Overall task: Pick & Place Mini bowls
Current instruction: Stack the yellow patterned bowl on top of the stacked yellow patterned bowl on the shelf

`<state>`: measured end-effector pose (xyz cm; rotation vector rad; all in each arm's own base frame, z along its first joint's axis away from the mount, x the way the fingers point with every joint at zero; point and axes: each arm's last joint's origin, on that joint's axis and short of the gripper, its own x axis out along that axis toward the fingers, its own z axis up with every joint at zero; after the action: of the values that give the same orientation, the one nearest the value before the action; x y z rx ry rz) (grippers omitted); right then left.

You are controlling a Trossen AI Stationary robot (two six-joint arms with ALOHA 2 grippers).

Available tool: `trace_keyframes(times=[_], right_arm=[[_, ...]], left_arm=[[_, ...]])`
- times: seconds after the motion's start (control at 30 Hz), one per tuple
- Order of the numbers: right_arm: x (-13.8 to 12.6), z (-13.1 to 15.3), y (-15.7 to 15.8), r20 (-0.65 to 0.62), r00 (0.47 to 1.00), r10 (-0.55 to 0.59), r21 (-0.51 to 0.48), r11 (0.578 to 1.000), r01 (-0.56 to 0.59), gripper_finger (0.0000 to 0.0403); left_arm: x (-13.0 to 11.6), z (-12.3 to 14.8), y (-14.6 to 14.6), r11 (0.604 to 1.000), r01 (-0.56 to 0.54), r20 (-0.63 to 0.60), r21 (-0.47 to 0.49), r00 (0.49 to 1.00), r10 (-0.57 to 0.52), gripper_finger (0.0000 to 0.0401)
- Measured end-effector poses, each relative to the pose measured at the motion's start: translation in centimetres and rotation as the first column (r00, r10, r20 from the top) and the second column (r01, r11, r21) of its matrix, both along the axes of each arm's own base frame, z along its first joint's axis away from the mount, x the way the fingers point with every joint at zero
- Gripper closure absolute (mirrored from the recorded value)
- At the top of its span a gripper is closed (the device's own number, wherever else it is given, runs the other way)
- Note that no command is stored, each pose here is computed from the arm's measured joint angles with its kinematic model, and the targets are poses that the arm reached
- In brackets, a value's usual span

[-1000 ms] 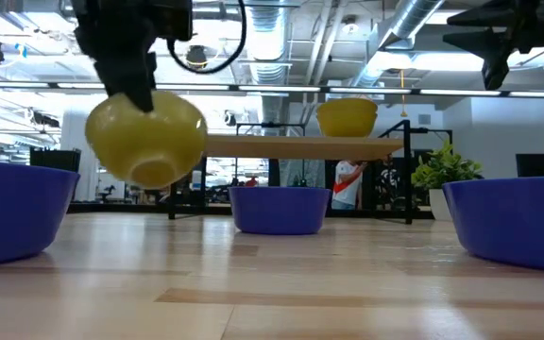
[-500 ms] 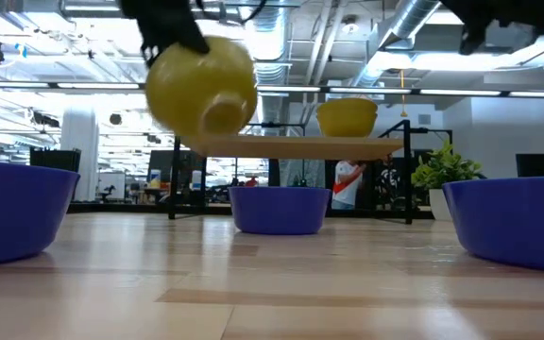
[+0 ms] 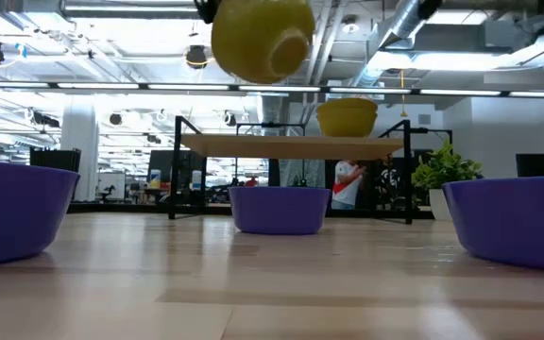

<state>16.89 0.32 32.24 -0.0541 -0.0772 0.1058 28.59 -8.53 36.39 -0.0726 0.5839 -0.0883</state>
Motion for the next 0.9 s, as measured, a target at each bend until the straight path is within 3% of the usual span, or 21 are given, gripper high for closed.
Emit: trace_keyframes(times=[0.23,0.4,0.53,0.77,0.9], right_arm=[[1.4,2.2,0.0,-0.235,0.972,-0.005,-0.111,0.994,-0.022,0.0296],[2.0,2.9,0.2,-0.313,0.949,0.046,-0.115,0.99,-0.086,0.0296],[2.6,3.0,0.9,-0.39,0.918,0.077,-0.181,0.97,-0.159,0.0296],[5.1,3.1,2.3,-0.518,0.849,0.104,-0.278,0.918,-0.282,0.0296],[7.2,3.0,2.9,-0.585,0.809,0.057,-0.372,0.868,-0.33,0.0296]], left_arm=[[2.1,0.9,-1.5,0.973,0.083,-0.175,0.214,0.984,-0.046,0.0394],[2.3,2.3,-2.0,0.953,0.132,-0.192,0.273,0.978,-0.08,0.0394],[1.7,2.8,-2.1,0.939,0.152,-0.207,0.309,0.974,-0.09,0.0394],[0.4,3.5,-2.2,0.933,0.157,-0.215,0.324,0.973,-0.089,0.0394],[0.0,3.7,-2.7,0.928,0.176,-0.209,0.328,0.972,-0.11,0.0394]])
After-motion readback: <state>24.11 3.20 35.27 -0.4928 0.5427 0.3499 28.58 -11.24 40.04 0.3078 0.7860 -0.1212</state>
